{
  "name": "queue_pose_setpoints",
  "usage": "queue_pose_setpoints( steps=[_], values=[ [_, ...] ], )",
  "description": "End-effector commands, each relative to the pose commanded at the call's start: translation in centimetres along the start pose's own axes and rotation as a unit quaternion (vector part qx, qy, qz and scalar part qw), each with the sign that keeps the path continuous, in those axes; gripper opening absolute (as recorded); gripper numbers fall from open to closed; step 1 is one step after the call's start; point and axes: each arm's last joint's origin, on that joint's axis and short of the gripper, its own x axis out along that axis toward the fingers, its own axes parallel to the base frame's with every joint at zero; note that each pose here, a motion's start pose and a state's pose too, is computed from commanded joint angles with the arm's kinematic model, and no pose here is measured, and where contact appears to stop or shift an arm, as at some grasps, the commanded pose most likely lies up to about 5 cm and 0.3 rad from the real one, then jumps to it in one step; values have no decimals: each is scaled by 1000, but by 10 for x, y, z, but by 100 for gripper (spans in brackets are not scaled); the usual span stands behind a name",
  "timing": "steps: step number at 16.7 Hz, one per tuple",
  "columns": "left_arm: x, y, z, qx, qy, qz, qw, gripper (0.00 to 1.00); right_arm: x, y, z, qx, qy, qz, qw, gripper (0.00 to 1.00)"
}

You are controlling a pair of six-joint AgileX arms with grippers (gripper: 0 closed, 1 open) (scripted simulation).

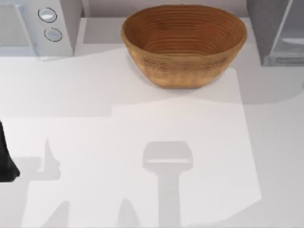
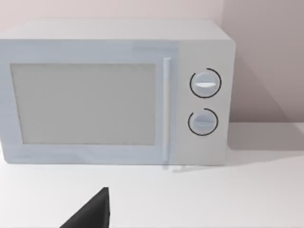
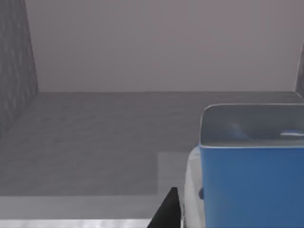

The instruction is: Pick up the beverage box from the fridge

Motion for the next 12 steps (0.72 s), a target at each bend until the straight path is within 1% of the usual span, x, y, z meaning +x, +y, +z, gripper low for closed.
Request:
queue_pose_setpoints(
  steps=[2, 4, 9, 12],
  values=[
    [0, 0, 0, 0, 0, 0, 1000, 100, -17, 0, 2, -2, -6, 1, 1000, 0],
    [0, 0, 0, 0, 0, 0, 1000, 100, -25, -1, 6, -4, -16, 1, 1000, 0],
    [0, 0, 0, 0, 0, 0, 1000, 100, -24, 1, 5, -3, -13, 3, 1000, 0],
    [0, 0, 0, 0, 0, 0, 1000, 100, -28, 6, 16, -5, -14, 3, 1000, 0]
  ],
)
